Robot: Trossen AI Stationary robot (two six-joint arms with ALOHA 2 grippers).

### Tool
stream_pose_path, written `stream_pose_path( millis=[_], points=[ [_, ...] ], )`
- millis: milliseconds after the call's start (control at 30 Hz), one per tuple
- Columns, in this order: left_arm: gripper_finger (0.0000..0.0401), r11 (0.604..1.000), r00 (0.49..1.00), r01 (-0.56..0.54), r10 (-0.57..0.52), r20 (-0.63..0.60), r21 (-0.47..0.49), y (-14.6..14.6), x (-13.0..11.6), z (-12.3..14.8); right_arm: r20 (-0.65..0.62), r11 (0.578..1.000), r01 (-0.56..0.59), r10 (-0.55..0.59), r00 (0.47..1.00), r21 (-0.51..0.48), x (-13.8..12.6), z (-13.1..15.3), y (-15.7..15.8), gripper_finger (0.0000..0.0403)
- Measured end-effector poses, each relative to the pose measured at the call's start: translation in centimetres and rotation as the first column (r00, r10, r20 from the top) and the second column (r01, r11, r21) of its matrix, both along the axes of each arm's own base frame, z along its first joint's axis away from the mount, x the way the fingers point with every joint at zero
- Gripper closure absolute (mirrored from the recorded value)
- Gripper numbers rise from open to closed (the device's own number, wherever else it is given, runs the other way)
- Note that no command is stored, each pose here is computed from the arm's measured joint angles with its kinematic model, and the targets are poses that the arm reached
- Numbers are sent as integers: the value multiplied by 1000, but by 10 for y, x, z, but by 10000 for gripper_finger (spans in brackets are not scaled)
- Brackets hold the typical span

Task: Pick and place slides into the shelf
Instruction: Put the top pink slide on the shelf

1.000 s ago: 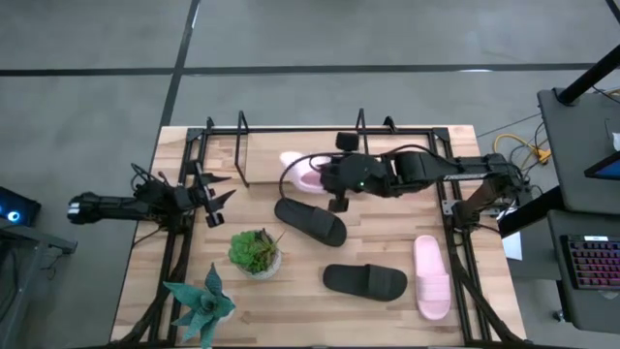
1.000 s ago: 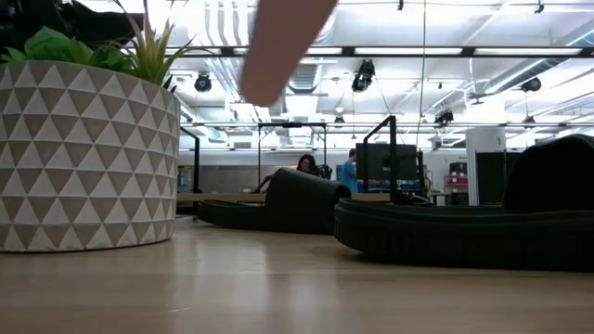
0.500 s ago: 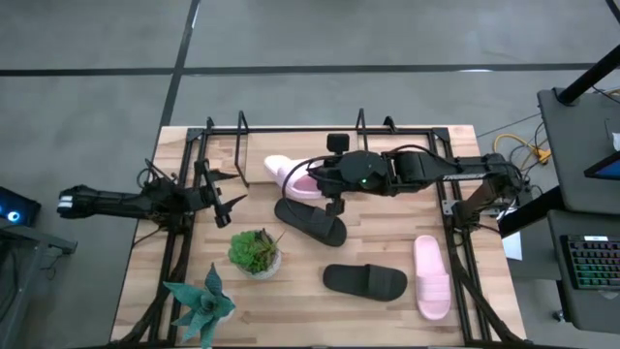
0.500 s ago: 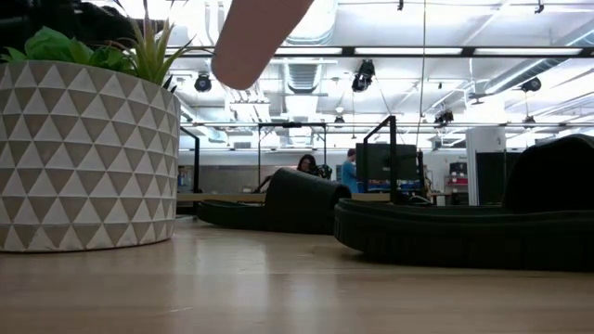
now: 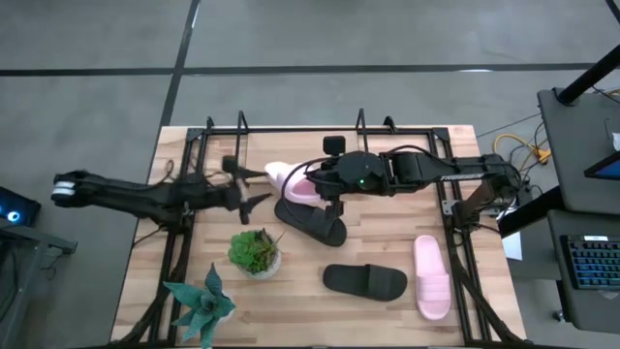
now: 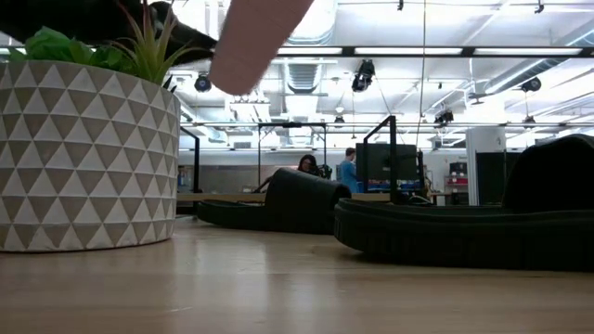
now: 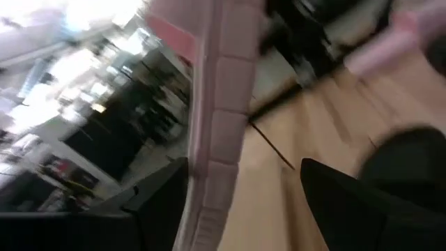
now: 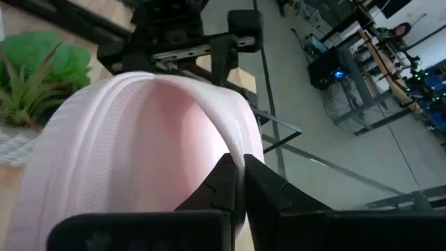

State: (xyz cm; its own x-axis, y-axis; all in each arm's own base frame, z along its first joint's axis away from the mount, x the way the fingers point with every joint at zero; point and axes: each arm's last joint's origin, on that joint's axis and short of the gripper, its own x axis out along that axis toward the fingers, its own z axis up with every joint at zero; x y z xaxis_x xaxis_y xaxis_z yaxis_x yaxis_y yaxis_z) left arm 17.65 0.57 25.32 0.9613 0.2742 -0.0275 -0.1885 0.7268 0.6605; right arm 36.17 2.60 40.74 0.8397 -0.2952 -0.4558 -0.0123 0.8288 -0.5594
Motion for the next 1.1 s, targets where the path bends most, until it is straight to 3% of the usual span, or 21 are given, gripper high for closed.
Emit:
stream_pose_path(
  millis=[367, 767, 933, 1100],
  points=[
    [140, 996, 995, -82, 84, -49, 37, 2, 33, 12, -11, 1000, -2, 2, 1000, -4, -1, -1, 0, 394],
    [177, 995, 994, -79, 83, -70, 62, 2, 37, 11, -11, 1000, -3, 3, 1000, -5, -1, -1, 0, 394],
    [227, 992, 994, -76, 83, -69, 102, 2, 38, 15, -12, 1000, -4, 4, 1000, -7, -1, -1, 0, 394],
    [327, 970, 991, -60, 87, -105, 234, 2, 41, 20, -11, 1000, -7, 6, 1000, -9, -1, 0, 0, 394]
  ],
)
